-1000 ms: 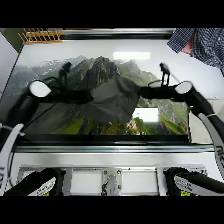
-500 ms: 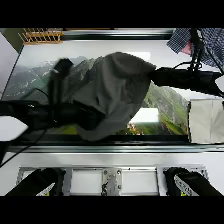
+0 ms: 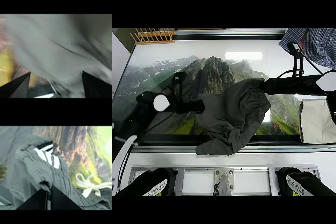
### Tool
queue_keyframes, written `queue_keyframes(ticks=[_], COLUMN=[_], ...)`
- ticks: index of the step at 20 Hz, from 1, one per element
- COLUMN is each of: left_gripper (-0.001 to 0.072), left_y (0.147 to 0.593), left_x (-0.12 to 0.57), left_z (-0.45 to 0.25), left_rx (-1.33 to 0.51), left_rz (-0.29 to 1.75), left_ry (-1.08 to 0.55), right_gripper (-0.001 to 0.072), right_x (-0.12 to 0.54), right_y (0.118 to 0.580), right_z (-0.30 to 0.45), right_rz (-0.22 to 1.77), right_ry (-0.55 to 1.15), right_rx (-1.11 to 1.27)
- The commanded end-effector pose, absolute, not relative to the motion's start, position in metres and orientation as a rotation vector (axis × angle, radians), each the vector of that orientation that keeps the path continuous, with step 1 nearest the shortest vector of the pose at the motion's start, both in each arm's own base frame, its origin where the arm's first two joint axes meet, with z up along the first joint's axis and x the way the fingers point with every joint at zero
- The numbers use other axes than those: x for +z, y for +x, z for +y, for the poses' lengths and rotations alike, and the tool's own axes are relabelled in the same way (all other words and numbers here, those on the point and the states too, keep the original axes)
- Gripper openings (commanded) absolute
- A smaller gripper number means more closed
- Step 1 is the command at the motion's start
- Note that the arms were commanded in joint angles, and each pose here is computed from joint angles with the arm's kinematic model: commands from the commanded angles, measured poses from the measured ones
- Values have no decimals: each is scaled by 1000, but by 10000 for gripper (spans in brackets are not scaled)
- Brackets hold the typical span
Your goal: Fold the clothes and pants, and hang the long-sleeved shirts on hangers.
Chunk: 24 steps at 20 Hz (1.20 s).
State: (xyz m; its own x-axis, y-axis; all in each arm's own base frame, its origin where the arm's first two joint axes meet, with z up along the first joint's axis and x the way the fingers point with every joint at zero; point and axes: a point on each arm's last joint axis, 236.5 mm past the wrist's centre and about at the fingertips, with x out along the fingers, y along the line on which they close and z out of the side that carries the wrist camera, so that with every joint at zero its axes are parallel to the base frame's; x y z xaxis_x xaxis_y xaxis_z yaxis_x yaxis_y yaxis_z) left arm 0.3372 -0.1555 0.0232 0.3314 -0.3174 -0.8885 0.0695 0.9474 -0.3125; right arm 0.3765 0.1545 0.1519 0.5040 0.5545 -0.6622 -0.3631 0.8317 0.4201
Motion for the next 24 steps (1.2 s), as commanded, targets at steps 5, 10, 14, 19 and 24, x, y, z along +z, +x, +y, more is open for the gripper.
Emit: queue_keyframes(ticks=[5,10,14,19,24], left_gripper=[676,676,676,85,4], left_y=[399,406,414,418,454], left_x=[-81,-110,-113,-110,-1], left_z=[-102,-133,-167,-188,-166], left_rx=[-171,-232,-300,-341,-390], left_rz=[1336,1427,1440,1436,1188], left_ry=[-730,-700,-637,-603,-600], right_gripper=[18,18,19,18,18], right_x=[148,148,148,149,194], right_y=[375,375,375,377,390], right_z=[154,154,154,153,149], right_rz=[898,898,898,890,730], right_ry=[235,235,235,236,194], right_rx=[558,558,558,555,550])
